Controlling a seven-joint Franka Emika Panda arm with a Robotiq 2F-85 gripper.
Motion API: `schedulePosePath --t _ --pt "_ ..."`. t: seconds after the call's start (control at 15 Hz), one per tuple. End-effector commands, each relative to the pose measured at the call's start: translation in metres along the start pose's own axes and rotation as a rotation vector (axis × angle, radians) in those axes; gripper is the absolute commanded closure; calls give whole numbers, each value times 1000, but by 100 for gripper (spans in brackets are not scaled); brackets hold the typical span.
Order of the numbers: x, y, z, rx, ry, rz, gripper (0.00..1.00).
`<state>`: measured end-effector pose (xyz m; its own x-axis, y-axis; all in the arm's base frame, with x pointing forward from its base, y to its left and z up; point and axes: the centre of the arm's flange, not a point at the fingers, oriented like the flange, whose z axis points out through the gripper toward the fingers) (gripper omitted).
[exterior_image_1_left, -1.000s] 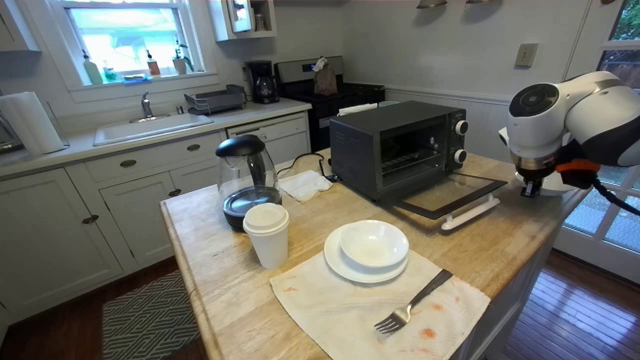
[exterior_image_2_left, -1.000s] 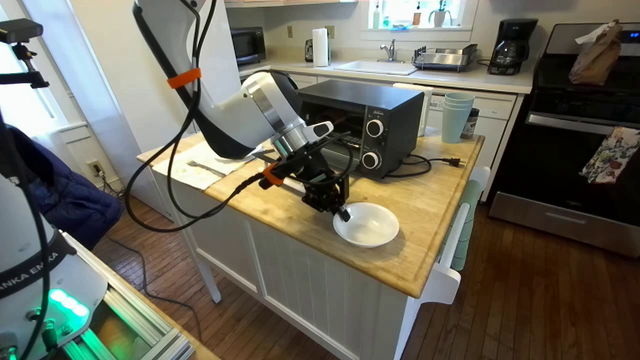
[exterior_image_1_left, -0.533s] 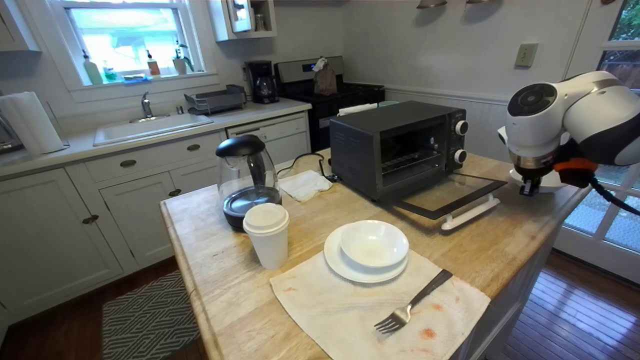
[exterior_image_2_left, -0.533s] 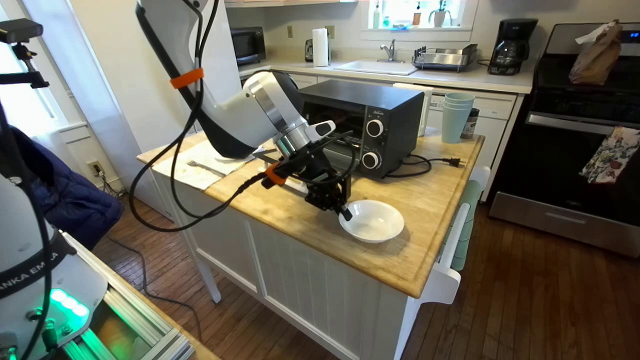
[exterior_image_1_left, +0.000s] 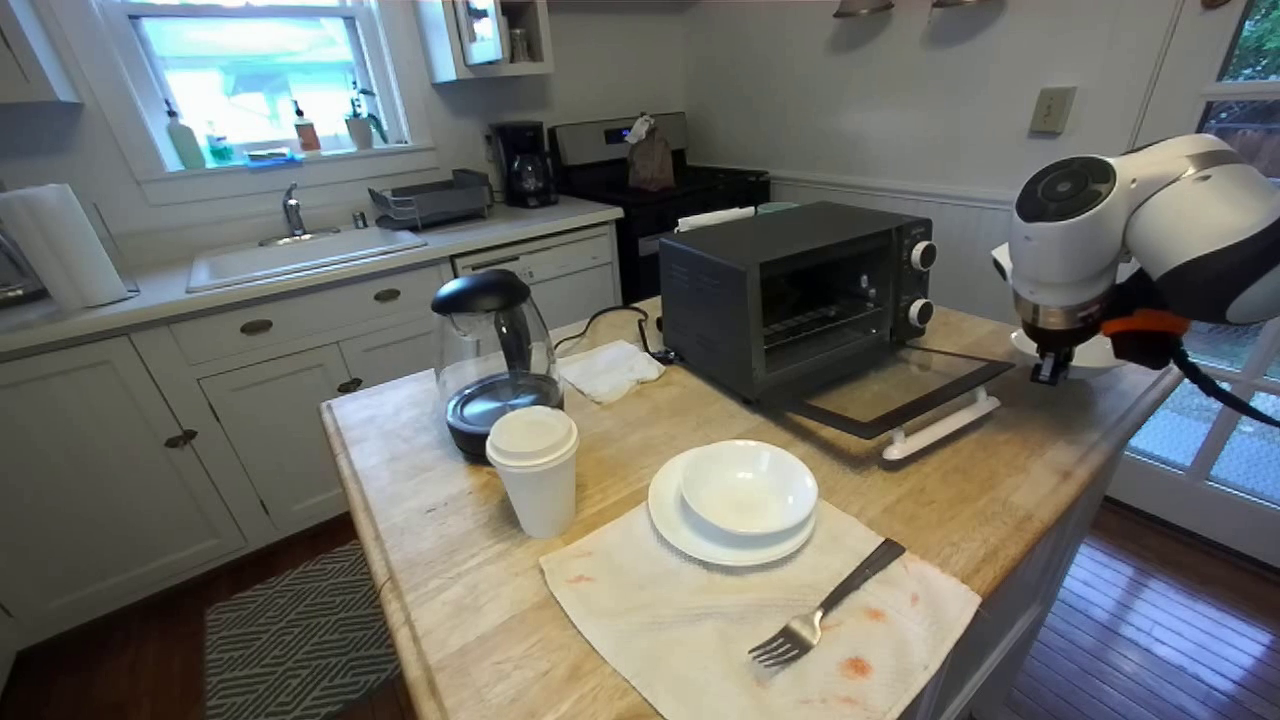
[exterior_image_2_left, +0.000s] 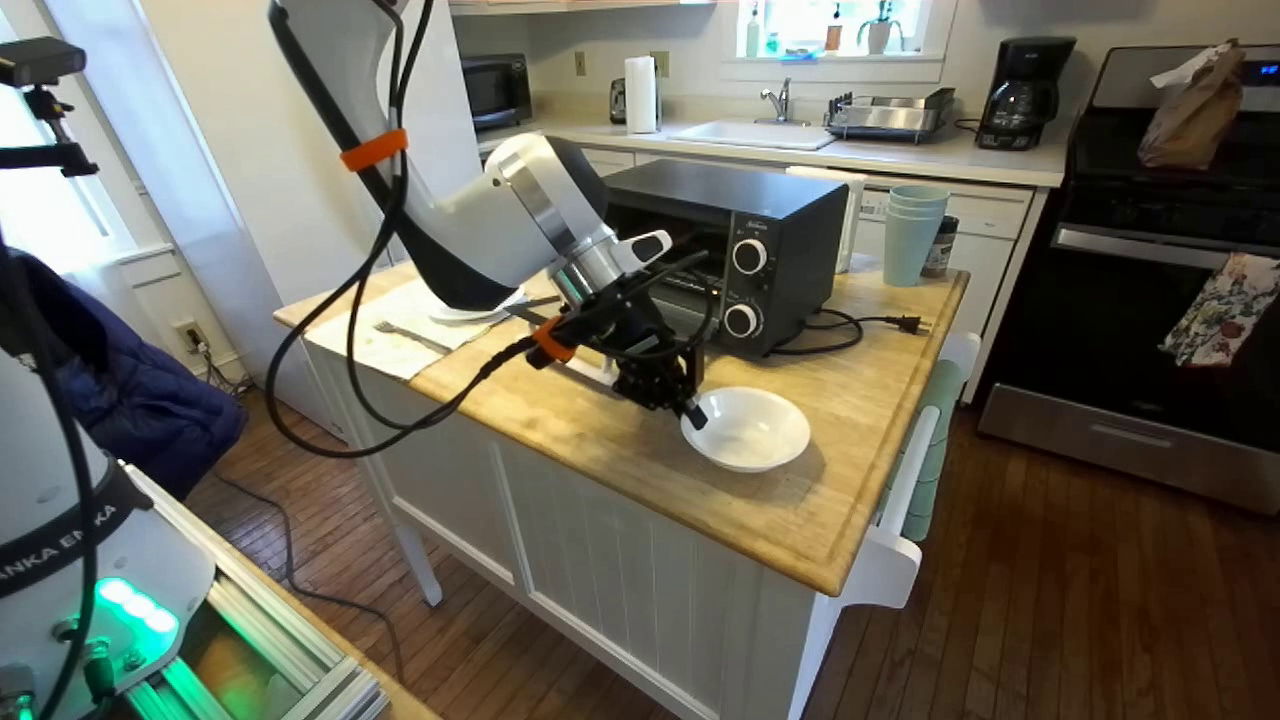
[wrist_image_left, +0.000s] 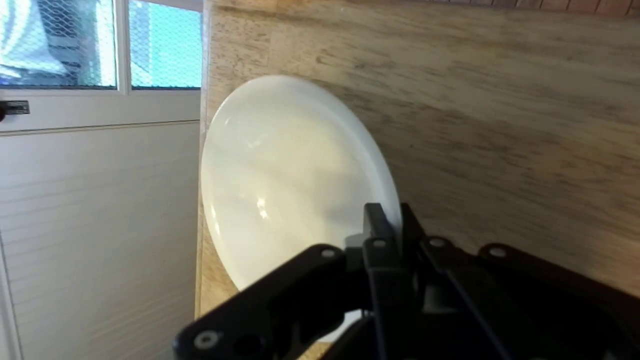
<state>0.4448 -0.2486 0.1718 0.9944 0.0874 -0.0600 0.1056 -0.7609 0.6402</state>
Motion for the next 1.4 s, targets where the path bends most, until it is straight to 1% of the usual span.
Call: schedulePosePath --t 0.0,0.27,0.53,0.87,1.33 --pt "-2 13 -17 -26 68 4 98" --pt "-5 25 -33 -47 117 -20 98" --pt "-8 26 -54 -51 182 -76 98" --pt "-12 15 -74 -22 241 -144 98" --pt "-6 -9 -106 35 362 -232 98"
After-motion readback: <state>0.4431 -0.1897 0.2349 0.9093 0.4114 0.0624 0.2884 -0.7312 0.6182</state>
